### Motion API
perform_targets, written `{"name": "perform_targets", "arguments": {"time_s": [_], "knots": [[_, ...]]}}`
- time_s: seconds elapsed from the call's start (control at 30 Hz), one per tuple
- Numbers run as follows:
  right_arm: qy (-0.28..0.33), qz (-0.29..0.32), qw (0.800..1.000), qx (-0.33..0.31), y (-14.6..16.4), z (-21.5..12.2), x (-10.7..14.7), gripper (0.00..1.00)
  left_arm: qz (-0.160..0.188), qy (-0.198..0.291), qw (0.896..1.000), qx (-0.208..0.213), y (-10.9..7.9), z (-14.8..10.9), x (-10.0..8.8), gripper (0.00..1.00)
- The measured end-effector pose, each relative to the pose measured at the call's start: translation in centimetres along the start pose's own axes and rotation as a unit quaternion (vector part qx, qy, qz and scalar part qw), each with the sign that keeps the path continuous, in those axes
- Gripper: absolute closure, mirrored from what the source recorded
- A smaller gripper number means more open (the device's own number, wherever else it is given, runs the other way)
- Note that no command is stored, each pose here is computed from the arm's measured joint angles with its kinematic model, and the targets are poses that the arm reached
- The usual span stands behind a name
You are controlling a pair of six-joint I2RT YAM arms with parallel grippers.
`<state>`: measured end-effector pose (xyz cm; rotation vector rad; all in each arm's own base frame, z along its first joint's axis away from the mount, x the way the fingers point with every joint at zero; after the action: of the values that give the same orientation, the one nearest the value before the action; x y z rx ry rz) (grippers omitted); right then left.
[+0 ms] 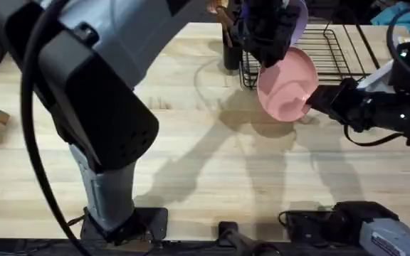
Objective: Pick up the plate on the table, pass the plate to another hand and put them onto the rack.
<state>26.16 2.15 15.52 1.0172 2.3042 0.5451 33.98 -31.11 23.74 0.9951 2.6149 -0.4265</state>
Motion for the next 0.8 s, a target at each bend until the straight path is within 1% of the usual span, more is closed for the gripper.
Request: {"name": "perform_targets", "arguments": {"time_s": [0.13,0.2,0.23,0.3,0.33,0.47,0.53,0.63,0.67,0.73,0.8], "knots": [[-0.005,-0.015,1.0,-0.009,0.2,-0.6,0.0,0.969,0.0,0.0,1.0,0.0,0.0,0.0,0.0,0.846],[-0.014,-0.029,0.999,-0.019,0.5,-1.2,-0.1,0.969,0.0,0.0,1.0,0.0,0.0,0.0,0.0,0.772],[-0.043,-0.052,0.996,-0.05,1.3,-3.1,-0.5,0.97,0.001,0.0,1.0,0.001,0.0,0.0,0.0,0.528],[-0.053,-0.061,0.995,-0.06,1.6,-3.7,-0.6,0.969,0.001,0.0,1.0,0.002,0.0,0.0,0.0,0.477],[-0.066,-0.071,0.993,-0.074,1.9,-4.6,-0.7,0.969,0.002,0.0,1.0,0.003,0.0,0.0,0.0,0.341],[-0.075,-0.08,0.991,-0.081,2.0,-5.3,-0.7,0.97,0.001,0.0,1.0,0.003,-0.1,0.0,0.0,0.164],[-0.078,-0.084,0.99,-0.085,2.1,-5.5,-0.7,0.97,0.001,0.0,1.0,0.003,-0.1,0.0,0.0,0.134],[-0.08,-0.092,0.989,-0.085,2.1,-5.5,-0.7,0.97,0.001,-0.001,1.0,0.002,0.0,0.0,0.0,0.118],[-0.08,-0.094,0.989,-0.085,2.1,-5.6,-0.7,0.97,0.002,-0.001,1.0,0.002,0.0,0.0,0.0,0.099],[-0.08,-0.097,0.988,-0.084,2.1,-5.5,-0.7,0.97,0.002,-0.002,1.0,-0.004,0.1,-0.1,0.0,0.022],[-0.08,-0.1,0.988,-0.084,2.1,-5.5,-0.7,0.97,0.002,-0.006,1.0,-0.014,0.4,-0.5,-0.1,0.008]]}}
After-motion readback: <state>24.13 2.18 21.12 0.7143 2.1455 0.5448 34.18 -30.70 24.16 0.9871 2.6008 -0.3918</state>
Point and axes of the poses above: each hand's point on the last joint's axis, 136 mm out from that joint toward the fingers, its own z axis out along the fingers, its own y axis along the line the jaws close on, x = y × z, the point moved 2 cm from there along -z, back along the fingers, and after that the axes turned 15 degrees about z, right-handed, at the moved point
